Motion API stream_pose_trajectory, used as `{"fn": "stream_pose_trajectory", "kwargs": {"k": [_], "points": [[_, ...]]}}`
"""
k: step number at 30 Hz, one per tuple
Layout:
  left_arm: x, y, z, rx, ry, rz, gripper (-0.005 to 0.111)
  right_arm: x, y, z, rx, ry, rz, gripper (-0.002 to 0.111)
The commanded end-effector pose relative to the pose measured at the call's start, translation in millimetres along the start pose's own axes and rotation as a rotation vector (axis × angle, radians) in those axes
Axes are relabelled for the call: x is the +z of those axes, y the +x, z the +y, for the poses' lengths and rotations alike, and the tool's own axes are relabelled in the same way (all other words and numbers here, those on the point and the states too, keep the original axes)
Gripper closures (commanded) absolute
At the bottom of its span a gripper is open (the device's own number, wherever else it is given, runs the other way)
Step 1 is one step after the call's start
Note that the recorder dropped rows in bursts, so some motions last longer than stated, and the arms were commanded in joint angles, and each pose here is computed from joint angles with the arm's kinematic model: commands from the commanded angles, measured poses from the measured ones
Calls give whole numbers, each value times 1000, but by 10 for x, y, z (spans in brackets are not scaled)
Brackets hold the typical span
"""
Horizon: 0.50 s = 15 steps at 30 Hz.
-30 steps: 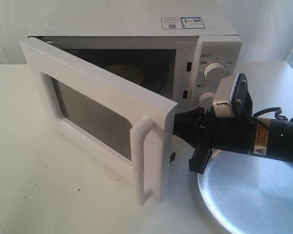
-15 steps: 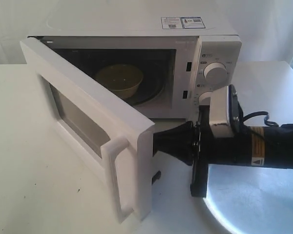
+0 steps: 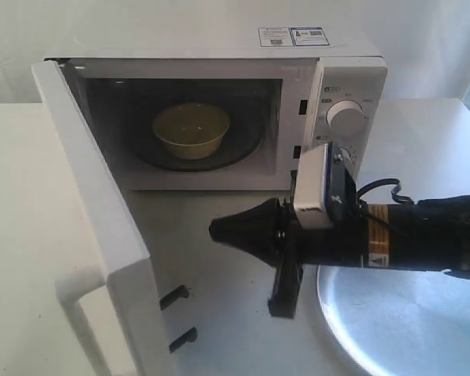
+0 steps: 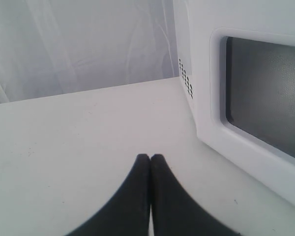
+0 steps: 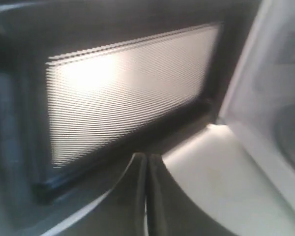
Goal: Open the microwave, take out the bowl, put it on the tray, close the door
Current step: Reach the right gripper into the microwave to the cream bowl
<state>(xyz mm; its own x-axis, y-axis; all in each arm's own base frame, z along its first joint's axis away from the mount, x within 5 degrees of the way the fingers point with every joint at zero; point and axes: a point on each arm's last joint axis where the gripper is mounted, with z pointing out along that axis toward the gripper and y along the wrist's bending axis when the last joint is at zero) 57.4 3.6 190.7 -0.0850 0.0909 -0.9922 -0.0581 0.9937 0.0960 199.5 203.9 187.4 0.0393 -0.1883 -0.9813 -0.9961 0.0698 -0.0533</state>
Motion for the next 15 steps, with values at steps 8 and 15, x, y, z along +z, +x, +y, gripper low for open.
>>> {"fn": "stream_pose_trajectory", "kwargs": {"k": [8, 15], "points": [[-3, -14, -2, -7, 4, -9, 107, 650, -24, -396, -82, 223, 208, 108], [-3, -14, -2, -7, 4, -9, 107, 829, -194, -643, -155, 284, 224, 106]]}}
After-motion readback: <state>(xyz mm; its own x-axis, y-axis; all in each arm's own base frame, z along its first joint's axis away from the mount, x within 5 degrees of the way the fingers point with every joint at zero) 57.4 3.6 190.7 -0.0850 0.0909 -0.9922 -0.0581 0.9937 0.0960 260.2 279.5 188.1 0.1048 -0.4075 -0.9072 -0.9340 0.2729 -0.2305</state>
